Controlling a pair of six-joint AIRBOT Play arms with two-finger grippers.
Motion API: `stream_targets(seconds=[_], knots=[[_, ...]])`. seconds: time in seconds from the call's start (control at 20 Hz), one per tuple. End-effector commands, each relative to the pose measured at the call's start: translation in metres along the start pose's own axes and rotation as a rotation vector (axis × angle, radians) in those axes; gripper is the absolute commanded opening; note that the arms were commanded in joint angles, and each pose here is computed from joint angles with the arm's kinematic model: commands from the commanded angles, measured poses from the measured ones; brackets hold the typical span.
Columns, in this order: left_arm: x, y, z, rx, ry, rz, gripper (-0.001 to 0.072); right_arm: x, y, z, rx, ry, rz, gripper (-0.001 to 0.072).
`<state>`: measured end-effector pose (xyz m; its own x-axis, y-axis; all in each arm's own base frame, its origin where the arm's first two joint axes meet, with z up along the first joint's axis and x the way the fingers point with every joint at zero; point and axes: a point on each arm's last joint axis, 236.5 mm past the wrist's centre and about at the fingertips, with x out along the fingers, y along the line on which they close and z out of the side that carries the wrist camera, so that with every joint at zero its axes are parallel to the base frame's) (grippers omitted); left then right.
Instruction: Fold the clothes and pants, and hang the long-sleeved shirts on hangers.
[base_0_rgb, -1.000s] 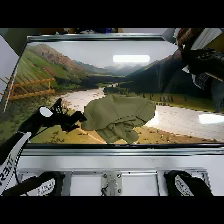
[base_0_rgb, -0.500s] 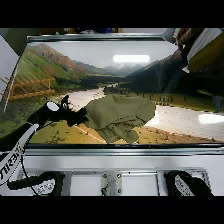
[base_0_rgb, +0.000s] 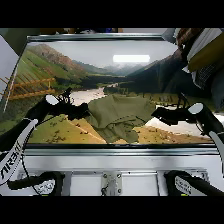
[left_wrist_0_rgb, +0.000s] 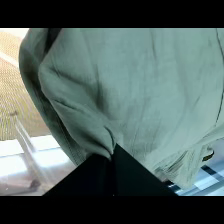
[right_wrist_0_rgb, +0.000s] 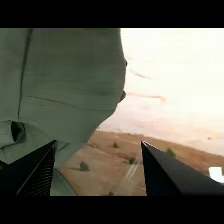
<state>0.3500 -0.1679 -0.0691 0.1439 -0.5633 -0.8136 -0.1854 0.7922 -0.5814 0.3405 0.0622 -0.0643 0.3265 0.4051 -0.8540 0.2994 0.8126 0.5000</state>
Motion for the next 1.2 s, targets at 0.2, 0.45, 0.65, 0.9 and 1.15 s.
stream_targets(seconds=[0.2,0.45,0.65,0.9,1.15], knots=[[-0.001,-0.002,0.001,0.008,-0.003,-0.002,0.0017,0.044,0.022,-0.010,0.042,0.022,0.077,0.0559],[-0.001,-0.002,0.001,0.008,-0.003,-0.002,0.0017,0.044,0.024,0.002,0.038,-0.032,0.078,0.0504],[-0.001,-0.002,0.001,0.008,-0.003,-0.003,0.0017,0.043,0.024,0.005,0.039,-0.044,0.080,0.0017],[-0.078,-0.053,0.039,0.074,-0.175,-0.098,0.0017,-0.051,0.096,0.058,-0.202,-0.217,0.212,0.0014],[-0.332,-0.251,0.013,0.423,-0.661,-0.523,0.0017,-0.330,0.248,0.071,-0.585,-0.761,0.430,0.0014]])
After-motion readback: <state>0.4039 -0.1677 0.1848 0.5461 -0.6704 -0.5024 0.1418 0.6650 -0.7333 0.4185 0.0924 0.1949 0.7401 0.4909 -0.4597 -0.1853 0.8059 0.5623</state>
